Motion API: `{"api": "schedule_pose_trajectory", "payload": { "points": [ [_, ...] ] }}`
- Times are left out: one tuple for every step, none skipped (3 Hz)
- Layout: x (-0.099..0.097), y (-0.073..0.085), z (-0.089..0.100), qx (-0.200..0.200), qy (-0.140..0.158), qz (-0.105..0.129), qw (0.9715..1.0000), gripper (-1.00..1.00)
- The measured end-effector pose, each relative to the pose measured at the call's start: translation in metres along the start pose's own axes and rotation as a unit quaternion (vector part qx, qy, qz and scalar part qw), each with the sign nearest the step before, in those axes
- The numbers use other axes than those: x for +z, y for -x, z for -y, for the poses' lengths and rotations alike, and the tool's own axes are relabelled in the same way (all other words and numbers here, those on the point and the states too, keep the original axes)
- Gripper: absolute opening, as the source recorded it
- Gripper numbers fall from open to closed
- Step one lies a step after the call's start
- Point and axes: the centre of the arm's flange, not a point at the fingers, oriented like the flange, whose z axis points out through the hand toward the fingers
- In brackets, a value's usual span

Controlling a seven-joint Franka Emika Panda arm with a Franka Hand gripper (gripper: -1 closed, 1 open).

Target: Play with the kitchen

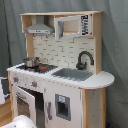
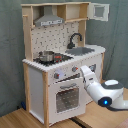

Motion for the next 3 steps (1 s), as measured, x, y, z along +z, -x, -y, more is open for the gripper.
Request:
{"api": "schedule_pose_trajectory", "payload": {
  "points": [
    [0.0,-0.009,-0.018,-0.042,-0.009,0.003,0.9991,1.0],
    [0.0,-0.018,-0.039,-0.084,-0.02,0.004,0.9962,1.0],
    [0.0,-0.026,-0.058,-0.123,-0.036,0.004,0.9918,1.0]
  ]
}}
